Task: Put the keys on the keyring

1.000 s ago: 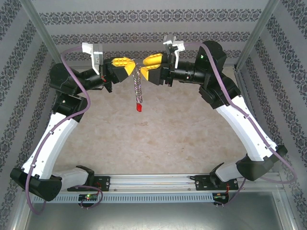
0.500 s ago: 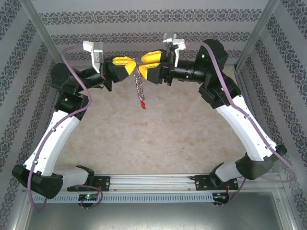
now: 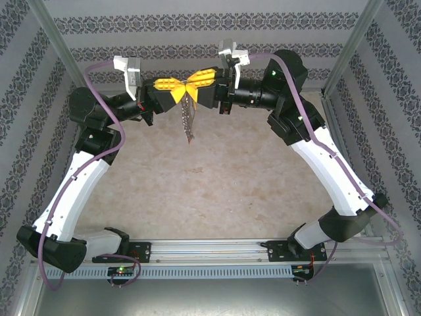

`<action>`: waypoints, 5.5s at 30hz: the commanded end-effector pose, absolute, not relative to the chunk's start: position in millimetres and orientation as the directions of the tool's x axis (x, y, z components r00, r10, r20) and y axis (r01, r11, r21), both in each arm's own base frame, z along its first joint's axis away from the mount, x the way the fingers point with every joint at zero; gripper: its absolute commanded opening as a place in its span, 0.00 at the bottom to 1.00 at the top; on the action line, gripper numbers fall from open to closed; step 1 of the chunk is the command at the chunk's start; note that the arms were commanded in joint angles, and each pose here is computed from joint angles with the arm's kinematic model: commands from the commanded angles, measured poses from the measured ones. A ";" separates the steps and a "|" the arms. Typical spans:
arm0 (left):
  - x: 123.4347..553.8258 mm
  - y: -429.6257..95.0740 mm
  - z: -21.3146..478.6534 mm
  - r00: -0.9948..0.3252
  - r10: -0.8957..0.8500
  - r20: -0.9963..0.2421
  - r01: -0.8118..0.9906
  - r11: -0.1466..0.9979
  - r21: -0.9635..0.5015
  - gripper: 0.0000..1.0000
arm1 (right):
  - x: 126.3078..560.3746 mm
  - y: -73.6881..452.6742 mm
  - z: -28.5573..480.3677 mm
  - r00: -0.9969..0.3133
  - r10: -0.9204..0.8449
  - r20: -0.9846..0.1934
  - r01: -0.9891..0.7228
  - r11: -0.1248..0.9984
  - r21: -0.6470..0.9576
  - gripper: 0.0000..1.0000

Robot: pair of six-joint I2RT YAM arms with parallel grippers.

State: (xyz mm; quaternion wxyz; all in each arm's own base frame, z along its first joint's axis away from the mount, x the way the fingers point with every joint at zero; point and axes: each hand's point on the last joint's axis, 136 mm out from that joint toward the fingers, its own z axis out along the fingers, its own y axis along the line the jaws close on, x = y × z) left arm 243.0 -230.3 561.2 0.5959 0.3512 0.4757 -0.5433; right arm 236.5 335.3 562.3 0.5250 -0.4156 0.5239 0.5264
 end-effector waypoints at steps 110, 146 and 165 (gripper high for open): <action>229.1 -229.0 494.2 -0.060 0.004 -0.998 0.974 0.219 -0.058 0.00 | 227.0 317.1 505.9 -0.097 -0.086 -0.992 -0.985 0.154 0.083 0.34; 236.7 -234.2 491.9 -0.087 -0.013 -0.996 0.979 0.184 -0.088 0.00 | 225.6 345.4 487.5 -0.161 -0.095 -0.982 -0.987 0.020 0.160 0.00; 262.3 -214.1 458.6 -0.090 0.143 -0.986 0.905 0.426 -0.021 0.33 | 239.7 335.4 457.6 -0.093 -0.252 -0.963 -0.989 0.136 0.060 0.00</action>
